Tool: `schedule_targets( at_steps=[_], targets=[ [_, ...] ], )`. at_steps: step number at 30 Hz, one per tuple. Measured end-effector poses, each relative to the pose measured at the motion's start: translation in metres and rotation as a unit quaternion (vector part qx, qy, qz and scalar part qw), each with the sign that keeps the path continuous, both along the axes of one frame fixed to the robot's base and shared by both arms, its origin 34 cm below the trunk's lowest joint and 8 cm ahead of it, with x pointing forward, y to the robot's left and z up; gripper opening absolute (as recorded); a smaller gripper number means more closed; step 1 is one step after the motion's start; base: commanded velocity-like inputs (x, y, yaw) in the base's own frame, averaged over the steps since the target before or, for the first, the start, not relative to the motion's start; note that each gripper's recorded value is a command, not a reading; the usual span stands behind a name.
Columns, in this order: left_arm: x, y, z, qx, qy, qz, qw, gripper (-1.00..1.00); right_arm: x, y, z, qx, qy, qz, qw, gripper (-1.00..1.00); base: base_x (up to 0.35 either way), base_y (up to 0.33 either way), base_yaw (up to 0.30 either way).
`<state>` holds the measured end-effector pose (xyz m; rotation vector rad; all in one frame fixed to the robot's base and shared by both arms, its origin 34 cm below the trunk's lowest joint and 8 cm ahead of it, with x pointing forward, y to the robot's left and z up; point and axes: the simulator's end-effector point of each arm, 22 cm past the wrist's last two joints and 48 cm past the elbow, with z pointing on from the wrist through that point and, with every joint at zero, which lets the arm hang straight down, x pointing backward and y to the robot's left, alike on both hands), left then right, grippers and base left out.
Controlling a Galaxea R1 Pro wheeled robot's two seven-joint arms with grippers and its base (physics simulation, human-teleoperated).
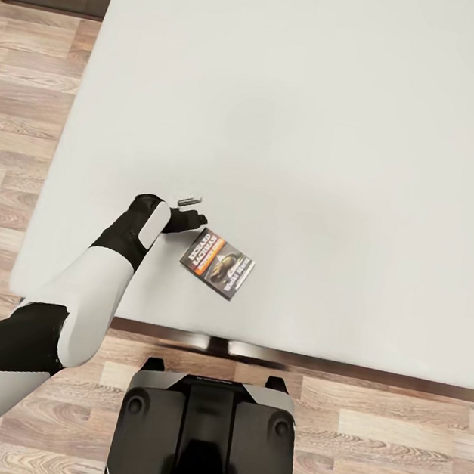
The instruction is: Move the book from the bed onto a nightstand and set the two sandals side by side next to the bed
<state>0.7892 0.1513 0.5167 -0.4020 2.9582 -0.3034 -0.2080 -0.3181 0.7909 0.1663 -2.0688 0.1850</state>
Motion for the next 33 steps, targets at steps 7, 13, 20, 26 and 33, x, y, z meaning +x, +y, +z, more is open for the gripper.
schedule_targets(
  at_steps=[7, 13, 20, 26, 33],
  targets=[
    [-0.0005, -0.0014, -0.0005, -0.001, 0.000, 0.000, 1.0000, 1.00, -0.0003, 0.0001, 0.0005, 0.000, 0.001, 0.000, 1.0000, 1.00, 0.000, 0.000, 0.008],
    [-0.0013, -0.0025, -0.0015, -0.001, 0.001, -0.001, 1.0000, 1.00, -0.0007, 0.0001, 0.0012, 0.000, 0.002, 0.000, 1.0000, 1.00, 0.000, 0.000, 0.002],
    [-0.0015, -0.0033, -0.0022, -0.002, 0.001, -0.001, 1.0000, 1.00, -0.0010, 0.0001, 0.0017, 0.000, 0.002, 0.000, 1.0000, 1.00, 0.000, 0.000, 0.000],
    [-0.0016, -0.0051, -0.0021, -0.003, 0.000, -0.002, 1.0000, 1.00, -0.0010, 0.0001, 0.0016, 0.000, 0.002, 0.000, 1.0000, 1.00, 0.000, 0.000, 0.000],
    [-0.0013, -0.0089, -0.0015, -0.006, 0.000, -0.003, 1.0000, 1.00, -0.0009, 0.0001, 0.0015, 0.000, 0.002, 0.000, 1.0000, 1.00, 0.000, 0.000, 0.000]
  ],
)
